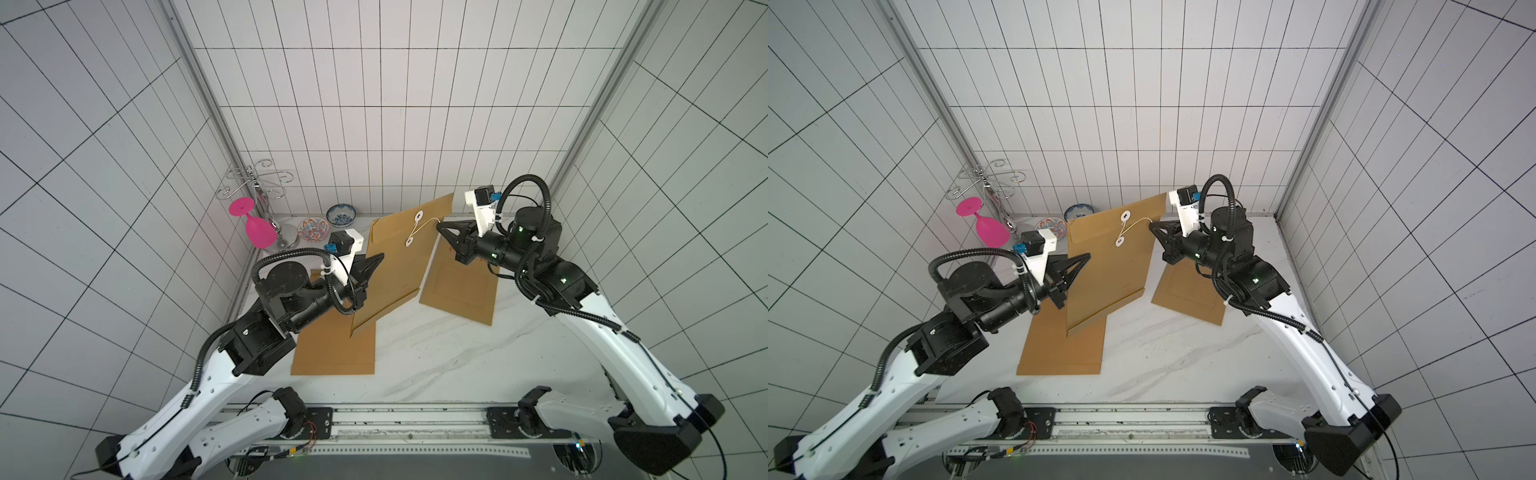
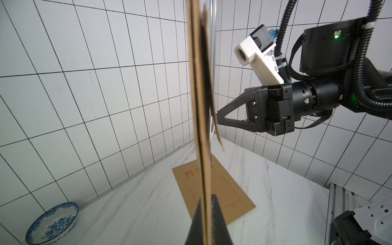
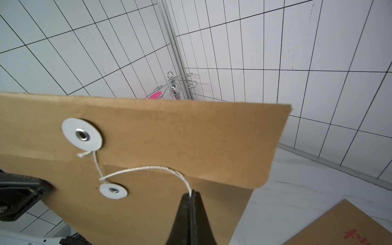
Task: Open the file bag
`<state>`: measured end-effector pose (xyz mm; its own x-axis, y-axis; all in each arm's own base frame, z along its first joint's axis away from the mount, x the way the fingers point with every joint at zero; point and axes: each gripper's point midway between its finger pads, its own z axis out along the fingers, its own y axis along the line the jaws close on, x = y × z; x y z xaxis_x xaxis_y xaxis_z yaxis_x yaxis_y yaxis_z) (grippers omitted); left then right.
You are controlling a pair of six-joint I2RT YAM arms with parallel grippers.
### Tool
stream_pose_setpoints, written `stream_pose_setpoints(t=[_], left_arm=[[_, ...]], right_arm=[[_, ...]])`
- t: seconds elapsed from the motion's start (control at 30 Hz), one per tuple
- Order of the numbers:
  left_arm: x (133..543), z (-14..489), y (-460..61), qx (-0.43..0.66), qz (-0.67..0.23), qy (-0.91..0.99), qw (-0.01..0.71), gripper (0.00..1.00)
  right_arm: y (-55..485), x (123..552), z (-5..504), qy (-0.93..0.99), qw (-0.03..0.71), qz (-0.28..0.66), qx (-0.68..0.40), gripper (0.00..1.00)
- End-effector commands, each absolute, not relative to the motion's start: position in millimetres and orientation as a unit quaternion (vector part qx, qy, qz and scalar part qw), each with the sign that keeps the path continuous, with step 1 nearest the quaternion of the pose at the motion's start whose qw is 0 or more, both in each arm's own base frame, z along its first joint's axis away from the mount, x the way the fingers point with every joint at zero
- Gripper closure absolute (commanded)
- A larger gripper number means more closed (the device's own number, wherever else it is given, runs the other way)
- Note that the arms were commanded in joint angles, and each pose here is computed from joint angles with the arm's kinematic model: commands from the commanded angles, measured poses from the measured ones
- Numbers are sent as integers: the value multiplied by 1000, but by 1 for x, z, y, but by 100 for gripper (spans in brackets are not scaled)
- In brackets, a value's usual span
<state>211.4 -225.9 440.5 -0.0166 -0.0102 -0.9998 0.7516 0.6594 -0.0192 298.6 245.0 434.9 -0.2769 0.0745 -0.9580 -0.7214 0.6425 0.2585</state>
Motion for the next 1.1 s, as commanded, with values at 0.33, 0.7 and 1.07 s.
stream_pose_setpoints(t=[0.33, 0.7, 1.07], left_arm=[[199, 471, -212, 270, -308, 612, 677, 100], [197, 472, -205, 263, -300, 609, 685, 100], [199, 480, -199, 243, -300, 604, 697, 100]], right_arm=[[236, 302, 418, 731, 546, 350, -211, 100], [232, 304, 410, 740, 541, 343, -204, 100], [232, 303, 404, 744, 533, 343, -211, 100]])
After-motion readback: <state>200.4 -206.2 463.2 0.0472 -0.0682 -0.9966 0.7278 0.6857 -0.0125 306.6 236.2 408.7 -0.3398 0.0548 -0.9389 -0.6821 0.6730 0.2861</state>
